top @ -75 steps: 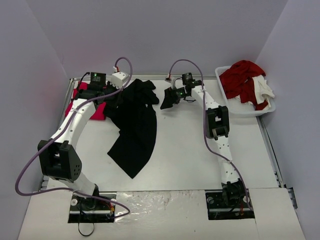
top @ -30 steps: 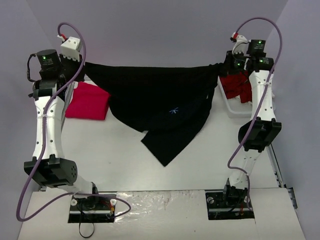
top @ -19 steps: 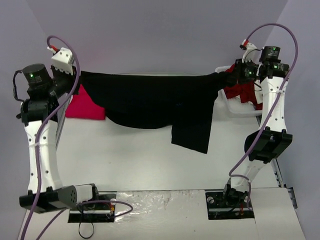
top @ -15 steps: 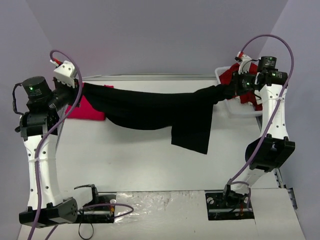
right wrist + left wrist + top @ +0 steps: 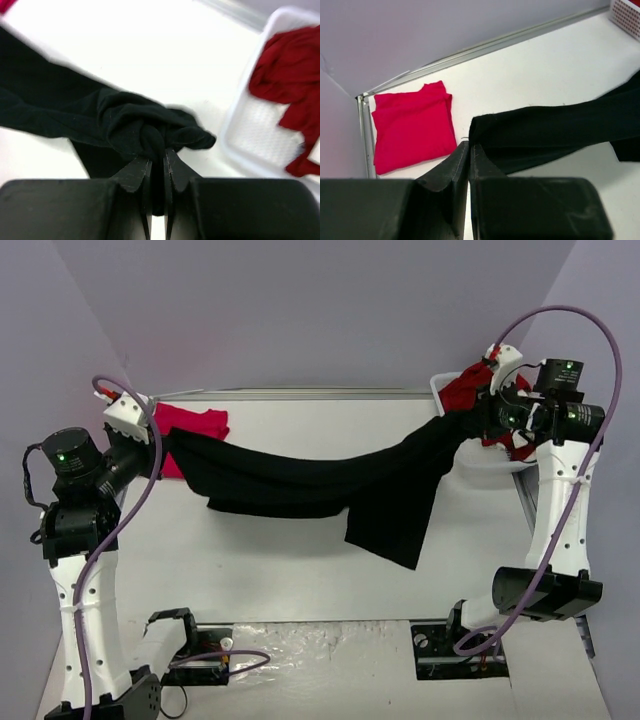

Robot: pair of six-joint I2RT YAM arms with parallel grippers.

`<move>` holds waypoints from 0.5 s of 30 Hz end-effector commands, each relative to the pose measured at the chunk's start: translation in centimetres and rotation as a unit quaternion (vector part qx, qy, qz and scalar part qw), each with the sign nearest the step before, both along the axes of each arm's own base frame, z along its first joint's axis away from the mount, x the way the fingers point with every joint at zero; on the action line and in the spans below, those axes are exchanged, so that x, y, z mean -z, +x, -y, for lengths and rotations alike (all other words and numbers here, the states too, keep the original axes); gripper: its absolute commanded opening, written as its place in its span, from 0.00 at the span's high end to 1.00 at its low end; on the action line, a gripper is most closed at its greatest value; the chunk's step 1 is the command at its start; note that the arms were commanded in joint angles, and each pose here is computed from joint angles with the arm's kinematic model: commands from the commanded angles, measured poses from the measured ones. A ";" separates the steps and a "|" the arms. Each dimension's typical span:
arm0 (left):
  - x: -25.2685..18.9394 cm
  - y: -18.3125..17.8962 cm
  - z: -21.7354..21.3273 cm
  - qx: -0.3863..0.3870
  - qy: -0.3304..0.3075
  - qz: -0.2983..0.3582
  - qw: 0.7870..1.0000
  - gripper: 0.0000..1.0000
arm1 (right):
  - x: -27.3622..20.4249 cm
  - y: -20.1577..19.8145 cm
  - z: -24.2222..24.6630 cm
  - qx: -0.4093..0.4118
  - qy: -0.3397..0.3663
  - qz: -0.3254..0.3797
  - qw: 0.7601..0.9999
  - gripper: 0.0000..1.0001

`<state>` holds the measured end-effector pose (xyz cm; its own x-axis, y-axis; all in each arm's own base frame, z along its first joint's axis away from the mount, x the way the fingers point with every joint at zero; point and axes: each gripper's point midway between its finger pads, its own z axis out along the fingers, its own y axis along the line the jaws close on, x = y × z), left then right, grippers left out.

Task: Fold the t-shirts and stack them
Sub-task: Flatten out the tshirt

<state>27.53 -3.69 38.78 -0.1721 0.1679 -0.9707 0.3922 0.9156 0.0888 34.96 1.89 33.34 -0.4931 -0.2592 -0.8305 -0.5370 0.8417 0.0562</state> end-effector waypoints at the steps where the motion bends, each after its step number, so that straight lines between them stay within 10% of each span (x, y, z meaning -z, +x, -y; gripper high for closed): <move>1: -3.0 3.1 -2.0 -0.056 -0.020 0.042 0.997 0.98 | -3.9 3.6 1.6 0.059 0.007 0.075 0.995 1.00; 15: -5.3 16.9 -4.8 -0.097 -0.078 0.032 0.992 0.98 | -8.0 18.5 4.7 0.123 0.071 0.148 0.979 1.00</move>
